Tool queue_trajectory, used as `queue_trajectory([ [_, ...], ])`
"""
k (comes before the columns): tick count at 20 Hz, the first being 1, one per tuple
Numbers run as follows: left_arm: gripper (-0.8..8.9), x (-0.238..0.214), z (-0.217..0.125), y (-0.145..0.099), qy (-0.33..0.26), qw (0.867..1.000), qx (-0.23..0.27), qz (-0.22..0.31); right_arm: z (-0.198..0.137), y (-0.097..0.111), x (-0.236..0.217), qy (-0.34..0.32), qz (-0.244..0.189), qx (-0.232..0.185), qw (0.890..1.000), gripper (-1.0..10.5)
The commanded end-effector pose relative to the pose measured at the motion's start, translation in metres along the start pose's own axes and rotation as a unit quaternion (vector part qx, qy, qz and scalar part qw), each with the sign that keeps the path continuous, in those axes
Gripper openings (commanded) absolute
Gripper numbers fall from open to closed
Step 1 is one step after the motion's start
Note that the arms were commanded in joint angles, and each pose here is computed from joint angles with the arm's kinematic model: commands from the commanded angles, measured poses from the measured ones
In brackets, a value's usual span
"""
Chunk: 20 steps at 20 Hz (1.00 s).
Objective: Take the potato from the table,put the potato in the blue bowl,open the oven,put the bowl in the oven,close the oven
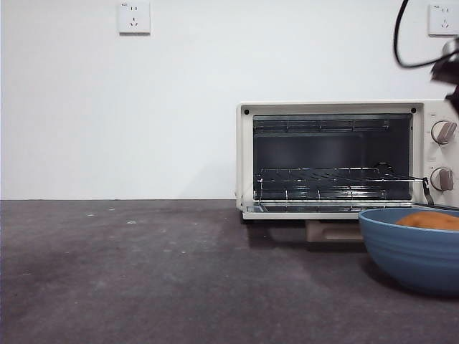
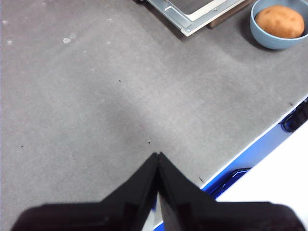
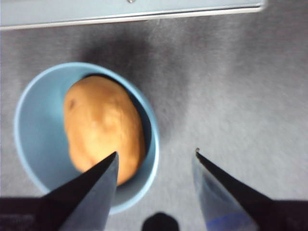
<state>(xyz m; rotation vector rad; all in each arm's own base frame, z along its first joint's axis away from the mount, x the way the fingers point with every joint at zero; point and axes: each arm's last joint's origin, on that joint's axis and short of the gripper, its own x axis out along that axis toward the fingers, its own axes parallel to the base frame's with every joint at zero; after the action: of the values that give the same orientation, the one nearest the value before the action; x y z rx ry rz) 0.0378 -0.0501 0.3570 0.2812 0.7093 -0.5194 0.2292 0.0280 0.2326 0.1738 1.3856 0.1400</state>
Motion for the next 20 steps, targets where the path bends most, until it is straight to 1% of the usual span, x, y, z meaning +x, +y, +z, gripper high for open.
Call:
queue_trajectory([
  [1, -0.06, 0.0, -0.001, 0.0, -0.002, 1.0, -0.007, 0.001, 0.005, -0.001, 0.014, 0.02, -0.007, 0.01, 1.0, 2.5],
  [6, -0.06, 0.0, -0.001, 0.0, -0.002, 1.0, -0.006, 0.001, 0.013, -0.004, 0.036, 0.052, -0.022, 0.015, 0.998, 2.4],
  [8, -0.06, 0.0, -0.001, 0.0, -0.002, 1.0, -0.006, 0.001, 0.015, -0.005, 0.042, 0.058, -0.022, 0.016, 0.998, 0.7],
  [10, -0.06, 0.0, -0.001, 0.0, -0.002, 1.0, -0.006, 0.001, 0.015, -0.005, 0.042, 0.06, -0.022, 0.015, 0.998, -0.1],
  [14, -0.06, 0.001, -0.001, 0.0, -0.002, 1.0, -0.006, 0.001, 0.013, -0.005, 0.041, 0.068, -0.02, 0.015, 0.997, -0.1],
  [16, -0.05, 0.001, -0.001, 0.0, -0.002, 1.0, -0.006, 0.001, 0.01, -0.004, 0.039, 0.081, -0.005, 0.02, 0.997, -0.1],
  [19, -0.06, 0.001, 0.0, 0.0, -0.002, 1.0, -0.005, 0.008, 0.004, -0.003, 0.027, 0.077, -0.005, 0.026, 0.997, -0.1],
  [20, -0.05, 0.001, 0.0, 0.0, -0.004, 1.0, -0.005, 0.014, 0.002, -0.002, 0.021, 0.071, -0.004, 0.035, 0.997, -0.1],
])
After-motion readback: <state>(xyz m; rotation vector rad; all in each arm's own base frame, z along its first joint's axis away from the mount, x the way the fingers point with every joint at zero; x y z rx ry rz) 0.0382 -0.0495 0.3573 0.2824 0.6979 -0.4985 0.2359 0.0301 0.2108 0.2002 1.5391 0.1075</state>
